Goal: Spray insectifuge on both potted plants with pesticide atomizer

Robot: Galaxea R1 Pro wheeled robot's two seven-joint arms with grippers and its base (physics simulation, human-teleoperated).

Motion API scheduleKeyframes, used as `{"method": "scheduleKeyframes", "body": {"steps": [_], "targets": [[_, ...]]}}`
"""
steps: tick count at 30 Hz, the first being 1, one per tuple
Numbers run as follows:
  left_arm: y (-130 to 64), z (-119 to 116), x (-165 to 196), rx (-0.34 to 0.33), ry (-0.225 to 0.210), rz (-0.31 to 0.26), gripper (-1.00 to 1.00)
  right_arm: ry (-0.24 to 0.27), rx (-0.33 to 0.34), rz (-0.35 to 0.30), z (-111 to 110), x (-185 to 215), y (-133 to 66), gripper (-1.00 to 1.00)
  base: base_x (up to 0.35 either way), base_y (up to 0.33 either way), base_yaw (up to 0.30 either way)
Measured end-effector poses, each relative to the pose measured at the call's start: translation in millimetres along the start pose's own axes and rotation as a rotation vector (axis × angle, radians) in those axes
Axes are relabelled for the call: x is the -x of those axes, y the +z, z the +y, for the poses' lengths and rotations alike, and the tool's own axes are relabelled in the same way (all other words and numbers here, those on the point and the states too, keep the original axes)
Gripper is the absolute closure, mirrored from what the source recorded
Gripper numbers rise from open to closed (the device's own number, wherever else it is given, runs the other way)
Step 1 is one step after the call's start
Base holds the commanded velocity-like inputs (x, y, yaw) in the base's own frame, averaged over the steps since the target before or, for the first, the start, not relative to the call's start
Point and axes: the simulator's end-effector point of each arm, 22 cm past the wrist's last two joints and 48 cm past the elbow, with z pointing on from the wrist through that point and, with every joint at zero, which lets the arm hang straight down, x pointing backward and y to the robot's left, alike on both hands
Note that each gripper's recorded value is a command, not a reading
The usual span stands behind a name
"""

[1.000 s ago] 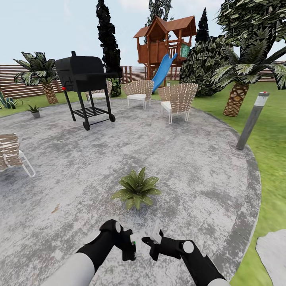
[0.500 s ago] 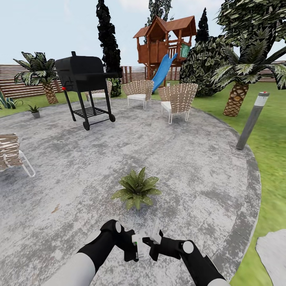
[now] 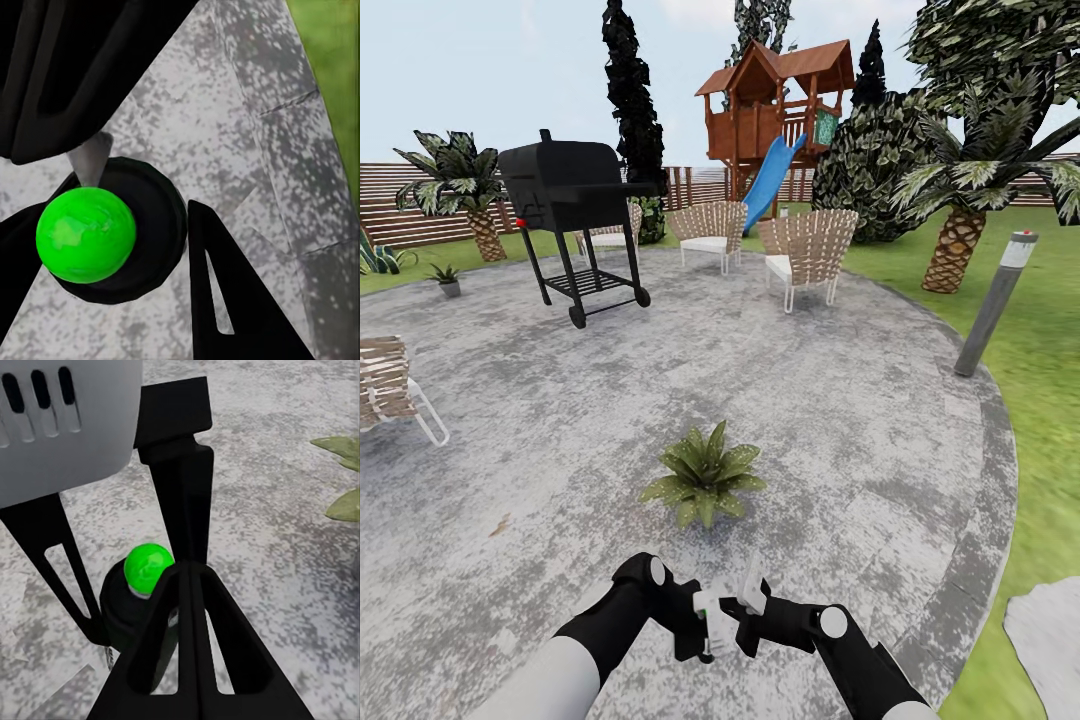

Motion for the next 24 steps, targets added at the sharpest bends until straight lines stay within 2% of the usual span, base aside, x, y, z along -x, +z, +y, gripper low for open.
{"method": "scheduleKeyframes", "body": {"steps": [14,19,24], "targets": [[-0.9,1,-1,0.003,-0.001,0.0,1.0,0.0,0.0,0.0,0,0,0.0,1.0,0.0,0.0,0.0],[-2.1,3,-12,0.006,0.001,0.023,1.0,0.0,0.0,0.0,0,0,0.0,1.0,0.0,0.0,0.0],[-14.9,15,-63,0.03,-0.021,0.098,1.0,0.0,0.0,0.0,0,0,0.1,1.0,0.0,0.0,0.0]]}}
